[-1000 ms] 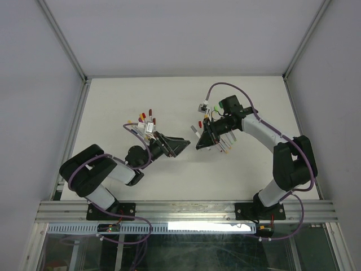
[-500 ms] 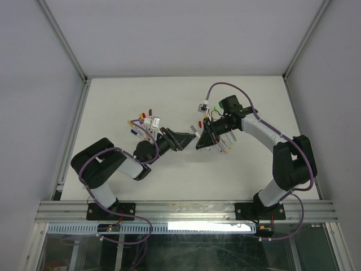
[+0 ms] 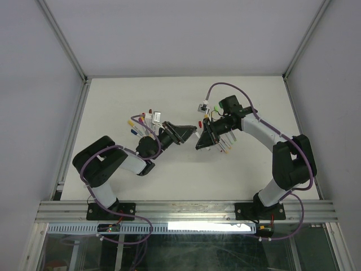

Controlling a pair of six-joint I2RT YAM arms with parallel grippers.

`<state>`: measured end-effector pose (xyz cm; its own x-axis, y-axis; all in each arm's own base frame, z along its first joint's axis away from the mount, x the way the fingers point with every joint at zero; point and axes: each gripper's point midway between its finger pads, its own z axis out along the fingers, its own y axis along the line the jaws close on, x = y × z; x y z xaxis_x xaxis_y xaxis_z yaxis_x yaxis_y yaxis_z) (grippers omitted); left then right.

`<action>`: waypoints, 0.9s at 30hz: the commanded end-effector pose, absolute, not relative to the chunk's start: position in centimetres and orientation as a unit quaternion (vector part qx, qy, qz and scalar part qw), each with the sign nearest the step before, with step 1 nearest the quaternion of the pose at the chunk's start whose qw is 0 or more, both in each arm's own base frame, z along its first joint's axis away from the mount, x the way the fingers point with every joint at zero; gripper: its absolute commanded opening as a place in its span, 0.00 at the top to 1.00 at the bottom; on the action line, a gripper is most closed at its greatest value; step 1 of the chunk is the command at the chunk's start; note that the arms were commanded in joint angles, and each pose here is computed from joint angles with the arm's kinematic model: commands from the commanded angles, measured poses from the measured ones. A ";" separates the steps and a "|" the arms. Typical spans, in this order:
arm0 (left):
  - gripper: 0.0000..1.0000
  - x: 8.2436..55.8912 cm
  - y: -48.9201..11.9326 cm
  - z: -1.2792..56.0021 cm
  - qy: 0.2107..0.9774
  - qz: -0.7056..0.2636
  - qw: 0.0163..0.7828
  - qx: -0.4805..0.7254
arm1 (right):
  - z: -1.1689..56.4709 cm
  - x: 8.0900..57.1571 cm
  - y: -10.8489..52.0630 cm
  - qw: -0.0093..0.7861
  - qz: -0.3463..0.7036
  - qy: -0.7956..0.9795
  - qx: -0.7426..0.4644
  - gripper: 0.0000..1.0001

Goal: Open the pen caps
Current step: Open the pen cap from the pen.

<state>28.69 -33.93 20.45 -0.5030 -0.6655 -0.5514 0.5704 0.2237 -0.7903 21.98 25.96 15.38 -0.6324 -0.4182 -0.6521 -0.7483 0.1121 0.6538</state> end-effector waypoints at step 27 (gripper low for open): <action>1.00 26.0 -33.9 27.1 0.491 -0.705 0.511 0.012 | 18.5 24.0 25.7 0.202 0.555 0.715 -0.374 0.51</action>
